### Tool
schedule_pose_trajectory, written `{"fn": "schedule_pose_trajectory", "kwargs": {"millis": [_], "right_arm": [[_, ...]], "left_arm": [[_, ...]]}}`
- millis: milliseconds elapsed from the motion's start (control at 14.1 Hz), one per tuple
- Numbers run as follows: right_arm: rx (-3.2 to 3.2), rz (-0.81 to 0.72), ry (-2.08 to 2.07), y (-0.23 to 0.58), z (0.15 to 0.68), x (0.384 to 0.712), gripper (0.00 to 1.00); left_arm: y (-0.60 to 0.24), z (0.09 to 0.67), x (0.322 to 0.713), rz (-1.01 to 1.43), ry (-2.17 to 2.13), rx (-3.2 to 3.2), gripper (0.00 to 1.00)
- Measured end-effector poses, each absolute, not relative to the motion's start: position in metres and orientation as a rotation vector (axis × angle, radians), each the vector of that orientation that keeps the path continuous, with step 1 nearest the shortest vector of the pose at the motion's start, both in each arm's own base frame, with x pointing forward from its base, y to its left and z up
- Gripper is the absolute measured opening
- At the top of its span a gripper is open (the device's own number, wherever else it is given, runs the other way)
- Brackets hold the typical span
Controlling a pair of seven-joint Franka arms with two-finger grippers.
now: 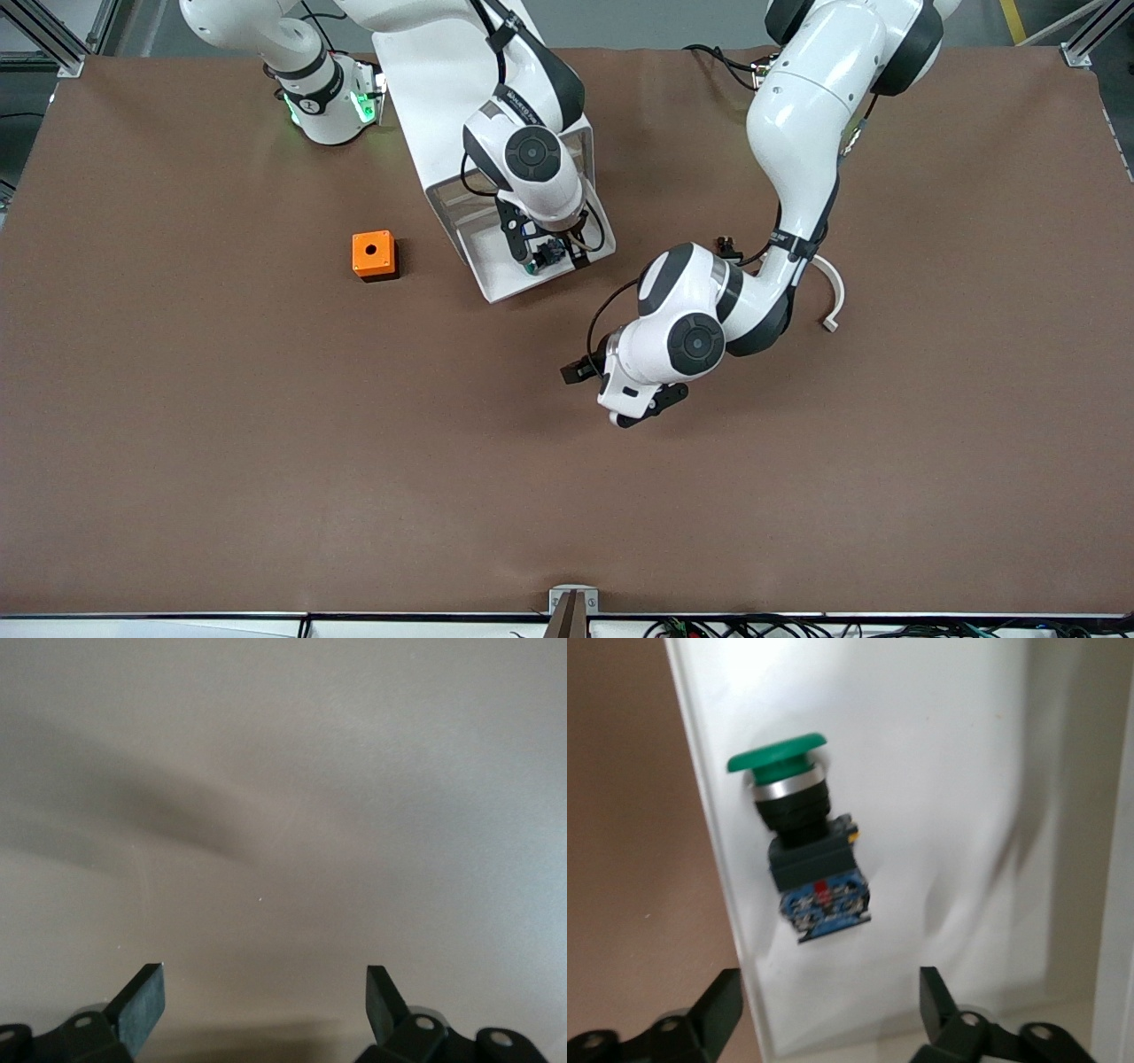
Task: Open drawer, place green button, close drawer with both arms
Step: 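Lower the button into the drawer and open the right gripper, then push the drawer closed with the left gripper while the right gripper withdraws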
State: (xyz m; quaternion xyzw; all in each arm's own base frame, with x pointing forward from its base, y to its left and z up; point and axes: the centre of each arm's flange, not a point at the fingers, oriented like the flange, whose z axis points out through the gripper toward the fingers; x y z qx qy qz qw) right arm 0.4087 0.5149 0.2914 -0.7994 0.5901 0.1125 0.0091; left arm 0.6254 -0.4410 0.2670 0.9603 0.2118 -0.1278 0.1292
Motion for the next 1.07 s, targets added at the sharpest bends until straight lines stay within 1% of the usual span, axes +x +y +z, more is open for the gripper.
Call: {"fn": "schedule_pose_trajectory", "kwargs": {"millis": [71,213,426,568,781,1066], "right_arm": [[-2.493,0.353,1.842,0.516,0.301,0.414,1.0],[-2.505,0.358,1.817,0.516,0.32,0.427,1.0],[-2.78,0.302,1.487,0.511,0.342,0.437,1.0],[-2.938,0.281,1.299,0.504,0.365,0.446,1.0],[-3.029,0.317,1.067,0.467,0.405,0.486,1.0],[-3.069,0.352,0.816,0.386,0.451,0.534,1.0]], "left_arm": [[-0.445,0.268,0.623,-0.345,0.594,2.812,1.0],[-0.454,0.267,0.617,-0.294,0.538,2.868,1.0],[-0.469,0.266,0.605,-0.23,0.452,2.943,1.0],[-0.476,0.266,0.599,-0.218,0.424,2.959,1.0],[-0.49,0.265,0.587,-0.216,0.384,2.972,1.0],[-0.525,0.26,0.553,-0.171,0.339,3.037,1.0]]}}
